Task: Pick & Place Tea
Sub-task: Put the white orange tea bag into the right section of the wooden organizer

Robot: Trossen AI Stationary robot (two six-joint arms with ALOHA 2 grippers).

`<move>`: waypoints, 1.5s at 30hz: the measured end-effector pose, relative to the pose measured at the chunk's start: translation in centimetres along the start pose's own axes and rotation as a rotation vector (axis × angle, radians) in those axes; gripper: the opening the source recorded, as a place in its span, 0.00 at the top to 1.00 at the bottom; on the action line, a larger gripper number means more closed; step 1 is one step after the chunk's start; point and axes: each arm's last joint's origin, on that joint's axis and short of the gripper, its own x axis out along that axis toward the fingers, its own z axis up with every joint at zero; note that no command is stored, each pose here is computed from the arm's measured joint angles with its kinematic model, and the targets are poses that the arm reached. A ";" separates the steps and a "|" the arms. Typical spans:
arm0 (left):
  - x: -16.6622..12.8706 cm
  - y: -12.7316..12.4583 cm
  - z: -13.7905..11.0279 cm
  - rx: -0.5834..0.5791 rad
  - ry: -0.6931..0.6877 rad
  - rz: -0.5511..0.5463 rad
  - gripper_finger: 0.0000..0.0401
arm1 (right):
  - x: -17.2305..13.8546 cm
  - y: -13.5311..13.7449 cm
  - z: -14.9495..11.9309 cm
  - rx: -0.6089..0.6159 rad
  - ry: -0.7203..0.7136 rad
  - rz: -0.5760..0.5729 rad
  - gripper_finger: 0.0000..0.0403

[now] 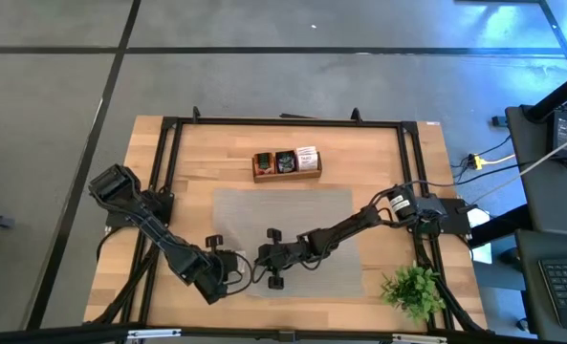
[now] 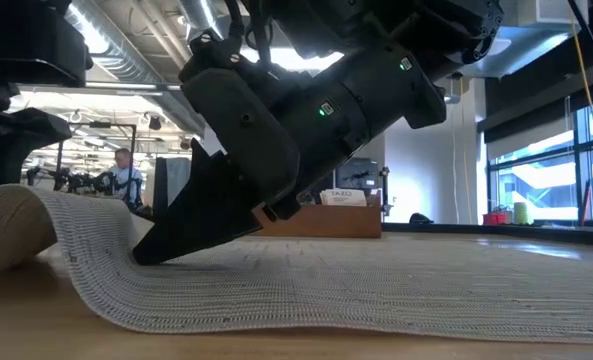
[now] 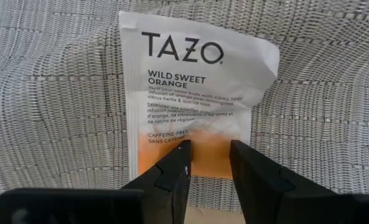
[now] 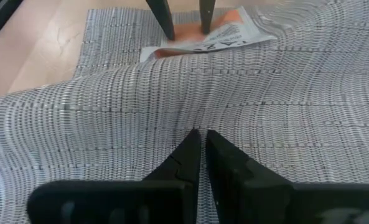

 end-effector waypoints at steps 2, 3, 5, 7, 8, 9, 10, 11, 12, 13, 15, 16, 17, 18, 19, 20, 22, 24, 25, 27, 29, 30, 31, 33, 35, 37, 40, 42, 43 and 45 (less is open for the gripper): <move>0.0 0.0 0.0 -0.008 0.002 -0.002 0.73 | -0.5 0.0 0.6 0.025 -0.015 -0.001 0.92; 0.0 0.0 0.0 -0.013 0.002 -0.002 0.73 | -0.8 -0.1 0.8 0.041 -0.011 -0.003 0.92; 0.0 0.0 0.0 -0.021 0.001 -0.003 0.73 | -1.7 -0.1 1.4 0.053 -0.005 -0.004 0.92; 0.0 0.0 0.0 -0.023 -0.003 0.000 0.72 | -2.4 0.0 2.4 0.057 -0.034 0.005 0.92; 0.1 -0.1 0.0 -0.023 -0.007 0.001 0.72 | -2.8 0.1 2.8 0.052 -0.051 0.009 0.92; 0.1 -0.1 0.0 -0.025 -0.014 0.000 0.72 | -2.9 0.2 3.2 0.055 -0.072 0.014 0.92; 0.1 -0.1 0.0 -0.027 -0.016 0.001 0.72 | -2.9 0.2 3.3 0.057 -0.078 0.015 0.92; 0.1 -0.1 0.1 -0.028 -0.018 0.000 0.73 | -2.9 0.2 3.1 0.065 -0.067 0.013 0.92; 0.1 -0.1 0.1 -0.029 -0.020 0.000 0.73 | -2.8 0.2 2.9 0.091 -0.056 0.017 0.92; 0.1 -0.1 0.1 -0.030 -0.022 0.000 0.73 | -2.7 0.0 2.8 0.140 -0.049 0.026 0.92; 0.1 -0.1 0.1 -0.035 -0.024 -0.001 0.73 | -2.7 -0.2 3.1 0.297 -0.048 0.067 0.92; 0.1 -0.1 0.1 -0.041 -0.025 -0.001 0.73 | -2.7 -0.3 3.3 0.372 -0.042 0.095 0.92; 0.1 -0.1 0.1 -0.043 -0.026 -0.001 0.73 | -2.7 -0.5 3.4 0.435 -0.033 0.119 0.92; 0.1 -0.1 0.1 -0.044 -0.026 -0.001 0.73 | -2.7 -0.6 3.4 0.482 -0.022 0.133 0.92; 0.1 -0.2 0.1 -0.044 -0.029 0.000 0.73 | -2.6 -0.7 3.3 0.518 -0.013 0.136 0.92; 0.1 -0.2 0.1 -0.046 -0.031 0.001 0.72 | -2.6 -0.7 3.3 0.549 -0.012 0.133 0.92; 0.1 -0.2 0.1 -0.057 -0.040 0.006 0.72 | -2.6 -0.7 3.3 0.601 -0.026 0.122 0.92; 0.1 -0.2 0.1 -0.058 -0.041 0.006 0.73 | -2.6 -0.6 3.4 0.641 -0.038 0.120 0.92; 0.1 -0.2 0.1 -0.059 -0.046 0.006 0.73 | -2.6 -0.6 3.5 0.642 -0.038 0.119 0.92; 0.2 -0.2 0.2 -0.064 -0.054 0.002 0.73 | -2.6 -0.6 3.4 0.634 -0.037 0.116 0.92; 0.2 -0.2 0.2 -0.059 -0.060 0.004 0.73 | -2.6 -0.7 3.4 0.657 -0.033 0.111 0.92; 0.2 -0.3 0.3 -0.057 -0.067 0.004 0.73 | -2.6 -0.7 3.3 0.700 -0.027 0.097 0.92; 0.2 -0.3 0.3 -0.052 -0.072 0.004 0.73 | -2.5 -0.8 3.2 0.720 -0.025 0.075 0.92; 0.2 -0.4 0.4 -0.054 -0.088 -0.009 0.73 | -2.4 -0.9 3.0 0.720 -0.029 0.056 0.92; 0.2 -0.5 0.4 -0.054 -0.086 -0.015 0.72 | -2.4 -0.8 3.0 0.715 -0.032 0.053 0.92; 0.2 -0.5 0.4 -0.051 -0.087 -0.014 0.72 | -2.4 -0.8 3.0 0.694 -0.045 0.035 0.92; 0.2 -0.5 0.4 -0.051 -0.088 -0.013 0.73 | -2.4 -0.8 3.0 0.688 -0.071 -0.003 0.92; 0.2 -0.5 0.4 -0.051 -0.088 -0.013 0.73 | -2.4 -0.8 3.0 0.669 -0.074 -0.006 0.91; 0.2 -0.5 0.4 -0.051 -0.088 -0.012 0.73 | -2.4 -0.9 3.0 0.668 -0.073 -0.006 0.90; 0.2 -0.5 0.4 -0.050 -0.088 -0.013 0.73 | -2.2 -0.8 2.9 0.684 -0.076 -0.001 0.86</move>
